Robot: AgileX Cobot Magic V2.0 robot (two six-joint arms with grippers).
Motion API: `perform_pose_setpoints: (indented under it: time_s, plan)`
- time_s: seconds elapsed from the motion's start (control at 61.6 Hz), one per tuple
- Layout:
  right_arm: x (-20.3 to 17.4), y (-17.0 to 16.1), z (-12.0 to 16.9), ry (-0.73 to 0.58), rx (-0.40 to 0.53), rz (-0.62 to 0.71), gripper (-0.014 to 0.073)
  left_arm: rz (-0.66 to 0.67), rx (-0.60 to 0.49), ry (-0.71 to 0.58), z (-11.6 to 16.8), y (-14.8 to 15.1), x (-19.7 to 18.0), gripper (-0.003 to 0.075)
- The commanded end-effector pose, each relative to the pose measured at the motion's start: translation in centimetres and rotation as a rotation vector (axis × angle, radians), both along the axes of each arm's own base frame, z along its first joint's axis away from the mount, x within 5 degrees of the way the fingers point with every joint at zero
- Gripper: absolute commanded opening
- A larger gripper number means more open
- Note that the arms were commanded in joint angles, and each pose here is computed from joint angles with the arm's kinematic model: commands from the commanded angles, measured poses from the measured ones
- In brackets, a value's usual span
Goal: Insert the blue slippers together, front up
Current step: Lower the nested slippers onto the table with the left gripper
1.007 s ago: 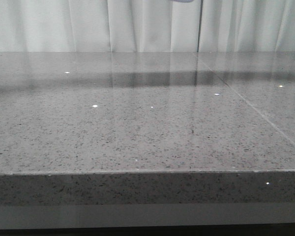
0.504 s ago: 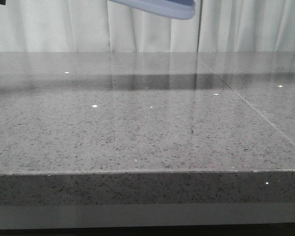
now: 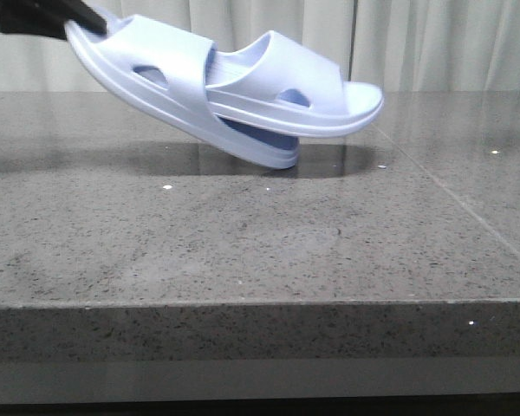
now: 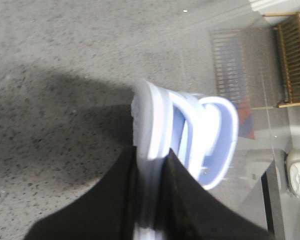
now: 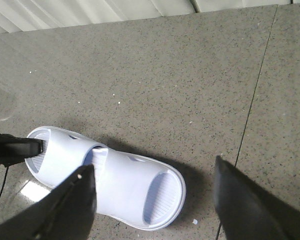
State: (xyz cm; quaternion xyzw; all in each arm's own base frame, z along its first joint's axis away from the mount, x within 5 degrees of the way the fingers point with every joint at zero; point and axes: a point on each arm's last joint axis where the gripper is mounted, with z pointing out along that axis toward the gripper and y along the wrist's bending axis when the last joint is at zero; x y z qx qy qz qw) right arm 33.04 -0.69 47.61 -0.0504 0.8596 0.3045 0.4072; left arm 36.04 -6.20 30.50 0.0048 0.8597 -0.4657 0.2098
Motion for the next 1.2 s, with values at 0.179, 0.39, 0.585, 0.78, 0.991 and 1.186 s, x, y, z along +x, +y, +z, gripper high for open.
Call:
perform_pose_setpoints:
  time_s: [0.179, 0.39, 0.585, 0.78, 0.991, 1.186]
  plan:
    - [-2.2, 0.7, 2.1, -0.044, 0.002, 0.057, 0.0516, 0.010, 0.039, -0.038, 0.9, -0.2, -0.9, -0.0019]
    - [-2.2, 0.7, 2.1, -0.044, 0.002, 0.057, 0.0516, -0.070, 0.137, -0.009, -1.0, -1.7, -0.9, -0.0017]
    - [-2.2, 0.7, 2.1, -0.044, 0.002, 0.057, 0.0516, -0.084, 0.211, 0.006, -2.2, -2.3, -0.6, -0.0016]
    - [-2.2, 0.7, 2.1, -0.043, 0.002, 0.058, 0.0516, -0.098, 0.271, 0.006, -2.5, -1.9, -0.6, 0.0175]
    - [-2.2, 0.7, 2.1, -0.043, 0.002, 0.058, 0.0516, -0.102, 0.298, 0.002, -2.7, -1.7, -0.6, 0.0419]
    - [-2.2, 0.7, 2.1, -0.043, 0.002, 0.058, 0.0516, -0.095, 0.431, 0.032, -2.1, -0.2, -0.4, 0.0398]
